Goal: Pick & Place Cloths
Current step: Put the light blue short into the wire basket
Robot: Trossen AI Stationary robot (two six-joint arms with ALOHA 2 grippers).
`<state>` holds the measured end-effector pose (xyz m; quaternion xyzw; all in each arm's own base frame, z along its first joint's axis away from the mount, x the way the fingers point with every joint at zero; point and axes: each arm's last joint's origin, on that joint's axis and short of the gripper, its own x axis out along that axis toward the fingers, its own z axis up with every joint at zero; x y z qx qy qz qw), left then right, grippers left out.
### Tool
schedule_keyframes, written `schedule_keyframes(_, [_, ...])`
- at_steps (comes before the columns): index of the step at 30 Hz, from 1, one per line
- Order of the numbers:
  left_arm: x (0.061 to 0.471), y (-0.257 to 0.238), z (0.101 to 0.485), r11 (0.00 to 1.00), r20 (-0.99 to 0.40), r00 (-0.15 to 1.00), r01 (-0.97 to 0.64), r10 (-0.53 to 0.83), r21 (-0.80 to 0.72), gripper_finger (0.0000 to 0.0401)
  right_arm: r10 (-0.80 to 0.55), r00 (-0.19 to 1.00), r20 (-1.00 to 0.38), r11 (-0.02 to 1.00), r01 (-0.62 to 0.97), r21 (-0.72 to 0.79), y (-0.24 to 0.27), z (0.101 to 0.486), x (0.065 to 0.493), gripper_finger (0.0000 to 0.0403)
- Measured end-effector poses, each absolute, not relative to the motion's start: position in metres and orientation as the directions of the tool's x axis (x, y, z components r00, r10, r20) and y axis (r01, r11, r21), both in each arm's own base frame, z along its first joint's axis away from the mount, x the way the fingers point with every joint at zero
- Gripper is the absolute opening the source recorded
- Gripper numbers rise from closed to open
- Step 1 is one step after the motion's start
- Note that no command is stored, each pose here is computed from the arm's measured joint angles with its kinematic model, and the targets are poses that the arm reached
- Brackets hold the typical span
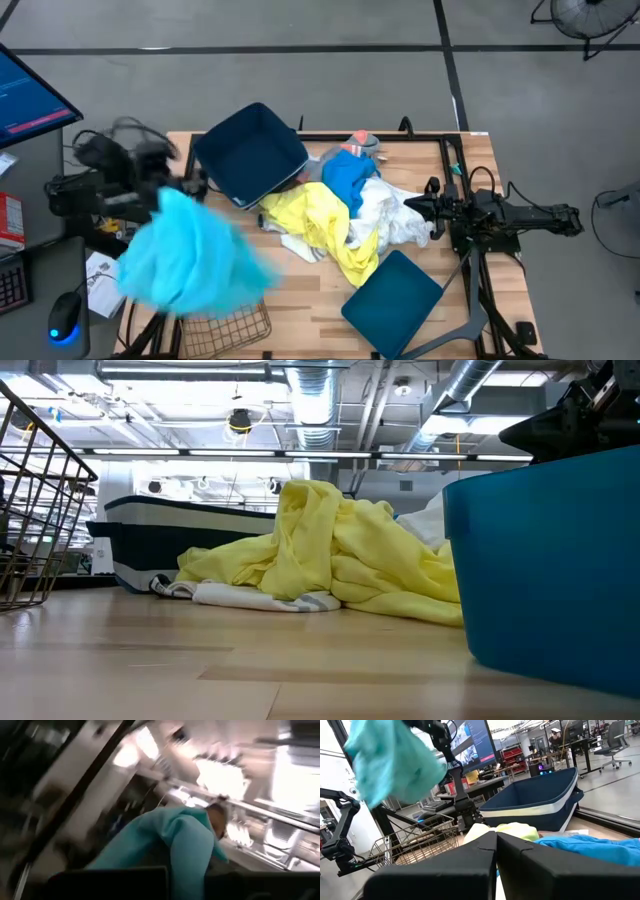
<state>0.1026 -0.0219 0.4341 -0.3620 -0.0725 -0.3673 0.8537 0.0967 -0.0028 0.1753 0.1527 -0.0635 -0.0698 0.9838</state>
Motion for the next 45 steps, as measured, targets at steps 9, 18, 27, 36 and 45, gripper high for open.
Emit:
schedule_keyframes(9, [0.127, -0.036, 0.371, 0.500, -0.093, 0.802, 0.272, -0.590, -0.822, 0.0000, -0.157, 0.982, 0.103, 0.944, 0.118, 0.309, -0.003, 0.175, 0.097, 0.0000])
schedule_keyframes(18, [0.154, -0.058, 0.299, 0.577, -0.419, 0.683, 0.005, -0.599, -0.817, 0.0000, -0.157, 0.982, 0.102, 0.944, 0.118, 0.309, -0.003, 0.175, 0.097, 0.0000])
schedule_keyframes(27, [0.128, -0.094, 0.304, 0.384, -0.444, 0.479, -0.223, -0.757, -0.896, 0.0000, -0.158, 0.984, 0.079, 0.945, 0.128, 0.300, -0.003, 0.173, 0.097, 0.0000])
schedule_keyframes(36, [0.100, -0.097, 0.350, 0.377, -0.435, 0.539, -0.221, -0.722, -0.900, 0.0000, -0.158, 0.986, 0.045, 0.946, 0.139, 0.292, -0.003, 0.170, 0.097, 0.0000])
schedule_keyframes(45, [0.077, -0.084, 0.379, 0.370, -0.517, 0.465, -0.373, -0.719, -0.851, 0.0000, -0.158, 0.986, 0.042, 0.946, 0.140, 0.292, -0.003, 0.169, 0.097, 0.0000])
